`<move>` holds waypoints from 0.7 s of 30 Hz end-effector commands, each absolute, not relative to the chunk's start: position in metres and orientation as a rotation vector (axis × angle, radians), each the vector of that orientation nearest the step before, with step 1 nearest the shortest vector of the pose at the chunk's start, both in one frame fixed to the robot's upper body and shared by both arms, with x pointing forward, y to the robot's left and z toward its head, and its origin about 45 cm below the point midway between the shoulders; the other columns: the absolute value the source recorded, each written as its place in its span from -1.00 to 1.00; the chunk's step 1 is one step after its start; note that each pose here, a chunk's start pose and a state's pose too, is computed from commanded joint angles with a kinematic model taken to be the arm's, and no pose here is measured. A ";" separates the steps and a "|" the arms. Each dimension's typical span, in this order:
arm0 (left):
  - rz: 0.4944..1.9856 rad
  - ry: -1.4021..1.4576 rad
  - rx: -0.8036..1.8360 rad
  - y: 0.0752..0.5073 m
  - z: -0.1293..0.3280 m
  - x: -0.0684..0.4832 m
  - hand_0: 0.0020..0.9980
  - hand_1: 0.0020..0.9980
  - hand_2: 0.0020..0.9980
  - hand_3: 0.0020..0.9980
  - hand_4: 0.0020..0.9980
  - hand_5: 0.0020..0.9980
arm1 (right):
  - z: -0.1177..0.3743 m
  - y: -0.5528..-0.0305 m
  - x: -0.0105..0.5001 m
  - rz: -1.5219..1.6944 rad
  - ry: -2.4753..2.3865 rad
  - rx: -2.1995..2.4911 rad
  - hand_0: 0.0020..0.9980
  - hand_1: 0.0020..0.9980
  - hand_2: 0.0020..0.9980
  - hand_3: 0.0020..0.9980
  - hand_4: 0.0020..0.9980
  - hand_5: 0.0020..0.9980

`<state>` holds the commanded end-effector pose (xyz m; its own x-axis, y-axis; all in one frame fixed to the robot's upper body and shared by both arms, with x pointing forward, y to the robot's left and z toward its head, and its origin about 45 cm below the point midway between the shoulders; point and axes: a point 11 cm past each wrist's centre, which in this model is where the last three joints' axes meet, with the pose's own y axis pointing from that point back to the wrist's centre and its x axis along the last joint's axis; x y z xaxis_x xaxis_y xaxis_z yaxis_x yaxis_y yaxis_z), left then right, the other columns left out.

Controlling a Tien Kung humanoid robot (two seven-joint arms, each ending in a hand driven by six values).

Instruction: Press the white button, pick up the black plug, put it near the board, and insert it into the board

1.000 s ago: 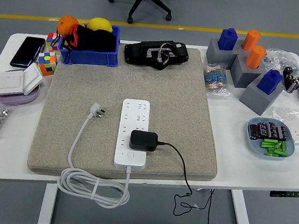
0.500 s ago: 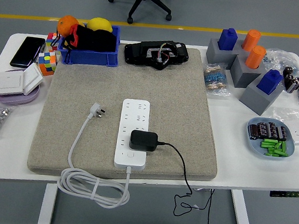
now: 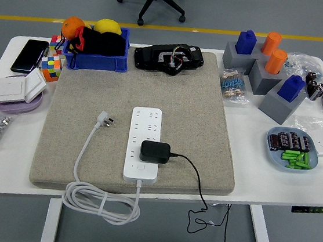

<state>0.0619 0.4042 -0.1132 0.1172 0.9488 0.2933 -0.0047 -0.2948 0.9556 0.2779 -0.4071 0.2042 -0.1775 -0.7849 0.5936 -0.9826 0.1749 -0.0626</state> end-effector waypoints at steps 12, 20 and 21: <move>1.341 0.992 1.490 0.406 -0.113 0.057 -0.05 -0.01 0.00 0.17 0.13 -0.46 | 0.209 -0.394 0.293 0.618 -2.019 1.701 0.71 0.58 0.50 0.47 0.64 0.21; 1.350 1.006 1.492 0.407 -0.114 0.050 -0.06 0.00 0.00 0.17 0.13 -0.46 | 0.198 -0.387 0.292 0.545 -1.996 1.722 0.70 0.56 0.49 0.47 0.64 0.20; 1.352 1.008 1.496 0.409 -0.114 0.048 -0.06 0.00 0.00 0.17 0.13 -0.46 | 0.197 -0.386 0.292 0.540 -1.991 1.726 0.70 0.56 0.49 0.47 0.64 0.20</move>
<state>0.0480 0.4086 -0.1138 0.0871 0.9492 0.3024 0.0191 -0.3051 0.9521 0.2922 -0.3857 0.1967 -0.1172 -0.8147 0.5680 -0.9900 0.1412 -0.0017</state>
